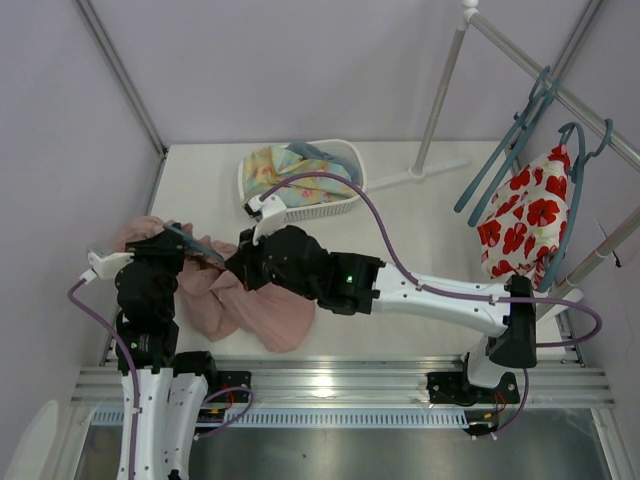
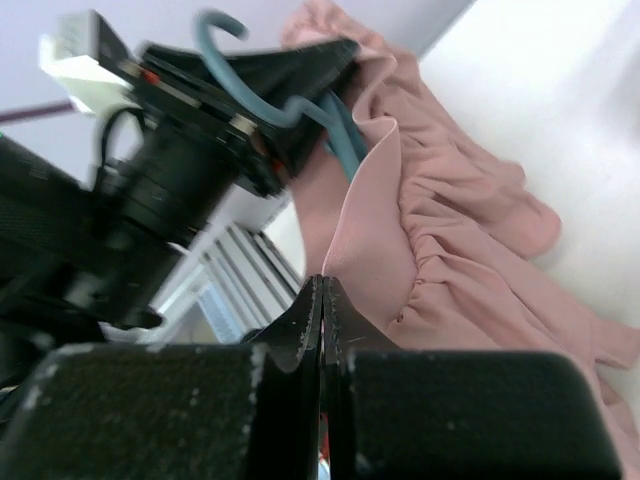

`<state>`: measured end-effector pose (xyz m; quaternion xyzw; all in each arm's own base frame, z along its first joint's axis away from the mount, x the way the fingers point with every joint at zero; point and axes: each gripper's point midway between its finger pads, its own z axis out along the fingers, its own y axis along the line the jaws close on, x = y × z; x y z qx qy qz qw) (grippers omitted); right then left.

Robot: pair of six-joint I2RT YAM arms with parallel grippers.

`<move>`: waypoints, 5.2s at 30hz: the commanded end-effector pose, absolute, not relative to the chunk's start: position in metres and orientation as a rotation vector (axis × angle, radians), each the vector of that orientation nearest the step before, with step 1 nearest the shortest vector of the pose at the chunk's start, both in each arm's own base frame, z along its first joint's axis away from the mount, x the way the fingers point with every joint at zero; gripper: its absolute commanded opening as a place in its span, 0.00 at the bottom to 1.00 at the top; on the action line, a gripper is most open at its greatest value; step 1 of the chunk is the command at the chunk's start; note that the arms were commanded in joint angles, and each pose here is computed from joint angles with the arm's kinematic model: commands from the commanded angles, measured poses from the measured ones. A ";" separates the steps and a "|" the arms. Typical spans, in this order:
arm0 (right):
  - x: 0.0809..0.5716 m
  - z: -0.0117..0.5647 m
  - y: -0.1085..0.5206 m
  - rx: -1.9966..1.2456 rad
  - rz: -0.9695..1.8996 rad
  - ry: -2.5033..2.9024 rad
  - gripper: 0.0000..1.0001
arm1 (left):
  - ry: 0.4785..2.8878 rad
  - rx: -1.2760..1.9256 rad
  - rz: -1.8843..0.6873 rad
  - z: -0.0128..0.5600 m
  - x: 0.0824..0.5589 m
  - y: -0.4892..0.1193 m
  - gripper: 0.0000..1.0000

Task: Place the skirt on the hanger

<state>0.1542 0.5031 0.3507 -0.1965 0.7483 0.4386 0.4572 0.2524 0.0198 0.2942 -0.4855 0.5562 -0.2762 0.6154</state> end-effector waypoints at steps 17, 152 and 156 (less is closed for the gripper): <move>0.150 0.408 0.403 -0.594 0.930 1.806 0.99 | 1.540 -0.650 -0.816 0.392 0.241 -0.051 0.00; 0.155 0.410 0.495 -1.124 0.670 1.430 0.51 | 1.497 -1.126 -0.749 0.384 0.255 -0.016 0.00; 0.165 0.395 0.504 -1.135 0.637 1.444 0.50 | 1.496 -1.116 -0.773 0.387 0.254 -0.019 0.00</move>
